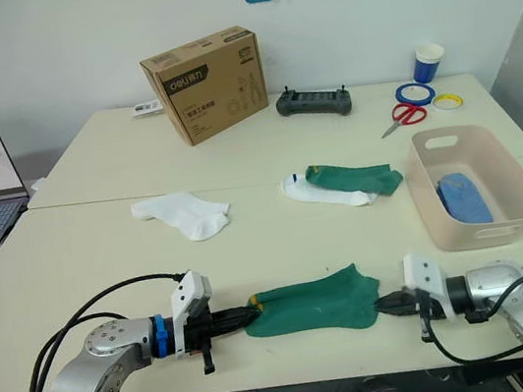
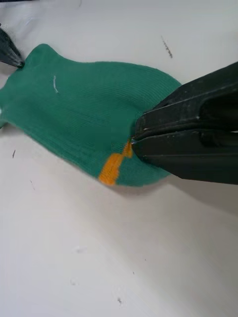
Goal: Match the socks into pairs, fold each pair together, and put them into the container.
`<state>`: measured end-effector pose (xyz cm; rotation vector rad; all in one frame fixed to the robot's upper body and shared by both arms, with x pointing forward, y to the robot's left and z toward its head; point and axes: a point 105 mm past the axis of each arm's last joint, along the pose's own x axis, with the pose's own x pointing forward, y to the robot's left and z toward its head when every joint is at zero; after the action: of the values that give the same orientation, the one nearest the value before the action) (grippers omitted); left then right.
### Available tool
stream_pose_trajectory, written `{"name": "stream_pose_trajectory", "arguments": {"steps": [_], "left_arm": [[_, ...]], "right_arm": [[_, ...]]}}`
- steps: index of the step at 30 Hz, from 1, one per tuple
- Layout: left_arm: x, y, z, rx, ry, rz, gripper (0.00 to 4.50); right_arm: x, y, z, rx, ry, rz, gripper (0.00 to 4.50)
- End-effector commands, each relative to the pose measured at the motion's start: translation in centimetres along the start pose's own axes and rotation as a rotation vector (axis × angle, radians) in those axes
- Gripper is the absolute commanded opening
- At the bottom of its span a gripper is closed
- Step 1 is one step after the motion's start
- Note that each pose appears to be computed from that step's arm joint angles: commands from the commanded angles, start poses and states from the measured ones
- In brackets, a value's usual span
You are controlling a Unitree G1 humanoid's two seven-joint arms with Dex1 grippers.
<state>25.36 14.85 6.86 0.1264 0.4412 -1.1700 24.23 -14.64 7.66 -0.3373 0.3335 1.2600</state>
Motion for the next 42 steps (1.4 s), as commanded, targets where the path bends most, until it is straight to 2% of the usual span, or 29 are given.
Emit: {"name": "stream_pose_trajectory", "arguments": {"steps": [1,3,5,8,12,15,20,23,27,30,33,36,40,42], "left_arm": [[-0.3,-0.6,3.1,0.076,-0.049,-0.024,0.02],[-0.1,-0.6,3.8,0.091,-0.051,-0.029,0.02],[0.3,0.5,3.8,0.092,-0.053,0.009,0.02],[0.7,1.6,2.4,0.115,0.005,0.040,0.02],[0.8,2.5,1.5,0.087,0.000,0.070,0.02],[0.7,3.1,0.6,0.059,0.005,0.098,0.02],[0.6,3.1,0.2,0.051,-0.003,0.103,0.02],[0.2,2.7,1.6,0.081,-0.054,0.101,0.02],[-0.5,2.0,3.7,0.139,-0.127,0.097,0.02],[-0.3,-0.1,3.6,0.160,-0.101,0.015,0.02],[-0.5,-1.4,2.1,0.185,-0.016,-0.041,0.02],[-1.1,-0.9,0.3,0.197,0.052,-0.015,0.02],[-1.4,-0.4,-1.0,0.182,0.089,0.013,0.02],[-1.1,-0.4,-1.3,0.150,0.075,0.019,0.02]], "right_arm": [[0.4,-0.5,3.5,-0.049,-0.116,-0.020,0.00],[1.4,-0.9,3.7,-0.056,-0.121,-0.038,0.00],[2.9,-2.1,3.1,-0.081,-0.102,-0.113,0.00],[4.5,-2.8,2.5,-0.069,-0.099,-0.154,0.00],[5.0,-2.9,1.2,-0.056,-0.066,-0.159,0.00],[4.2,-2.7,-0.6,-0.030,-0.033,-0.174,0.00],[1.7,-2.6,-1.6,0.008,-0.021,-0.219,0.00],[0.1,-2.7,-0.4,0.002,-0.063,-0.246,0.00],[0.1,-2.0,2.0,-0.035,-0.138,-0.200,0.00],[0.9,-0.1,2.3,-0.032,-0.124,-0.092,0.00],[1.5,1.2,1.3,-0.053,-0.057,-0.029,0.00],[1.5,1.7,0.3,-0.056,-0.002,-0.006,0.00],[0.8,1.7,-0.8,-0.057,0.061,0.005,0.00],[0.3,1.5,-1.1,-0.057,0.080,0.000,0.00]]}}
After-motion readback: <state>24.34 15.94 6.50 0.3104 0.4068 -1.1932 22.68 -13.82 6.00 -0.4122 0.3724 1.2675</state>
